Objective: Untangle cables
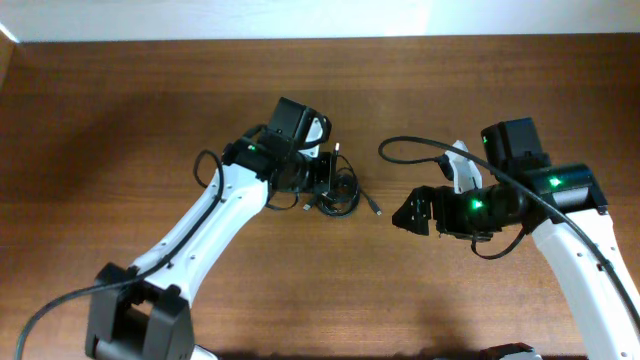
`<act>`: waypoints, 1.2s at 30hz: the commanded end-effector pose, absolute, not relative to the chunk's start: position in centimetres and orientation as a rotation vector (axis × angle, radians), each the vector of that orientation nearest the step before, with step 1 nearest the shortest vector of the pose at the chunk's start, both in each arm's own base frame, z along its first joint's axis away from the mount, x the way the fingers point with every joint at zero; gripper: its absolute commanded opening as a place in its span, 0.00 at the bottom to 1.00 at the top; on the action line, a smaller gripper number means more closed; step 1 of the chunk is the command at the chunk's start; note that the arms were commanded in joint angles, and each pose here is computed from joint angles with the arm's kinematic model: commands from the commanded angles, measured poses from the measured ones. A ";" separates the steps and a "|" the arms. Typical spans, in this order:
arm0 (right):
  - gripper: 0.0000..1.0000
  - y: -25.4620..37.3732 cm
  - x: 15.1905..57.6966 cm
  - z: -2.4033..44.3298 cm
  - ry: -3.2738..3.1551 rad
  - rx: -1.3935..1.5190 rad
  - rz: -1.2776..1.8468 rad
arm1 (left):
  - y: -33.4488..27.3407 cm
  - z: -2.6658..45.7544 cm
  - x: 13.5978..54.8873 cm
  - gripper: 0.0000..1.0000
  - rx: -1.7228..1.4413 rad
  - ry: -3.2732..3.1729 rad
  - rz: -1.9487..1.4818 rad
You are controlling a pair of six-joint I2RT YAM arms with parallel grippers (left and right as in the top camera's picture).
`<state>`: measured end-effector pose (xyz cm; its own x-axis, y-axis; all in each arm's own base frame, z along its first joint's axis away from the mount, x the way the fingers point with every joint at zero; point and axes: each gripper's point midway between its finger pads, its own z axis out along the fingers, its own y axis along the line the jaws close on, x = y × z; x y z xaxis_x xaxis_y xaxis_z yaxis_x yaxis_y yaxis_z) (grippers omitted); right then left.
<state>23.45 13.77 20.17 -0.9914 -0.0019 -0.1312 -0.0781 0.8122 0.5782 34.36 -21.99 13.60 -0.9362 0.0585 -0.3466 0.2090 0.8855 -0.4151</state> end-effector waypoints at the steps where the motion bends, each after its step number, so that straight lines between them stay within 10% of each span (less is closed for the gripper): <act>1: 0.98 13.8 23.7 20.3 2.859 -0.088 0.906 | -22.5 16.9 34.4 0.00 0.225 2.641 -0.705; 28: 0.98 13.7 24.3 20.3 2.841 -0.094 0.883 | -17.4 20.2 36.0 0.00 0.098 2.521 -0.441; 36: 0.98 13.8 24.6 20.5 2.824 -0.096 0.884 | -24.3 28.3 33.3 0.00 0.485 2.273 -0.971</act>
